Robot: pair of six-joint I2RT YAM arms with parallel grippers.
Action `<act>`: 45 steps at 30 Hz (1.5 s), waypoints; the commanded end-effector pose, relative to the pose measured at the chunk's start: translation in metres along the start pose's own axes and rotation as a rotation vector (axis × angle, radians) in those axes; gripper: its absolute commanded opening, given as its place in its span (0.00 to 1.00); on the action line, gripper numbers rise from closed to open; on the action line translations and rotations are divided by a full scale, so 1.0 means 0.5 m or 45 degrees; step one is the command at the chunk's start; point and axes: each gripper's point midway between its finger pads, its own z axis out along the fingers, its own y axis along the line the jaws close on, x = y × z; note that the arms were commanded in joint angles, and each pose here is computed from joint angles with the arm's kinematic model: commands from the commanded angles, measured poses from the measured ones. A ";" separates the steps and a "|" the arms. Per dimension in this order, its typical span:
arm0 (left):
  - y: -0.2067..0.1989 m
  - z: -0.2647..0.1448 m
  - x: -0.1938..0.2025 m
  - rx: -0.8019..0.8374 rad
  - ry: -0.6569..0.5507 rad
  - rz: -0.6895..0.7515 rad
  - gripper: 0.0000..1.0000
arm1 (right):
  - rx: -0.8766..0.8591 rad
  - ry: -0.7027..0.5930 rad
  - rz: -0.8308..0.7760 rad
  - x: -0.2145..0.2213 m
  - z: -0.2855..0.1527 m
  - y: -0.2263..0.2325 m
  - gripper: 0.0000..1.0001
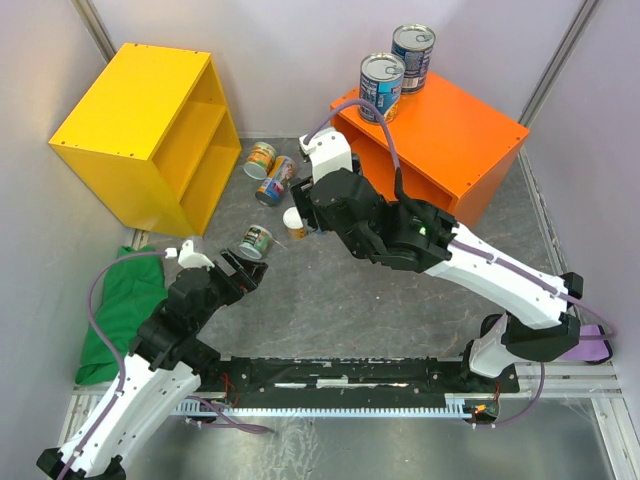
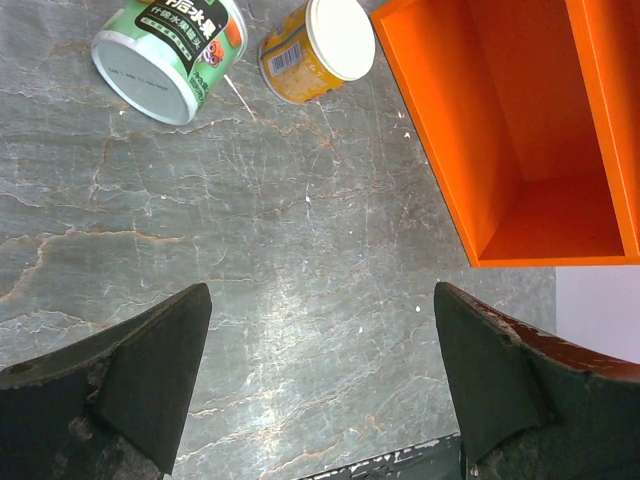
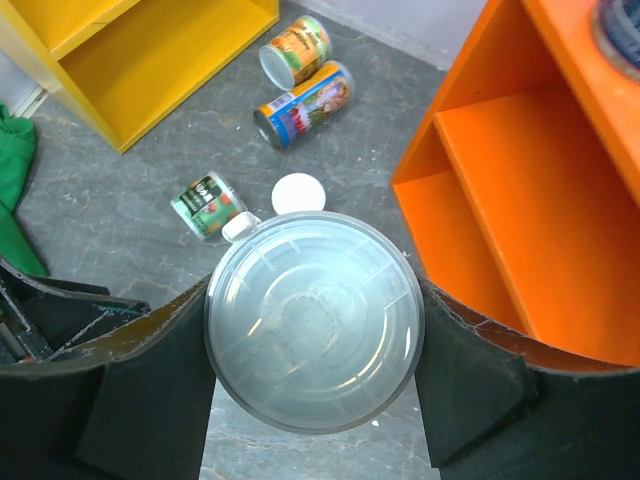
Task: Place and organize the canned foods onto the counter
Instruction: Pick up the canned food from the center of the board, then place the canned food on the counter.
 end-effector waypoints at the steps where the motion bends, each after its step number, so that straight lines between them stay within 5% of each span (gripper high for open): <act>1: -0.028 -0.008 -0.020 0.069 -0.040 -0.037 0.98 | 0.113 -0.224 0.095 -0.131 -0.054 -0.070 0.24; 32: -0.042 0.013 -0.015 0.074 -0.001 -0.019 0.97 | 0.488 -0.596 0.232 -0.314 -0.245 -0.342 0.20; 45: -0.055 0.020 -0.020 0.080 0.006 -0.025 0.97 | 0.659 -0.590 0.252 -0.322 -0.225 -0.438 0.19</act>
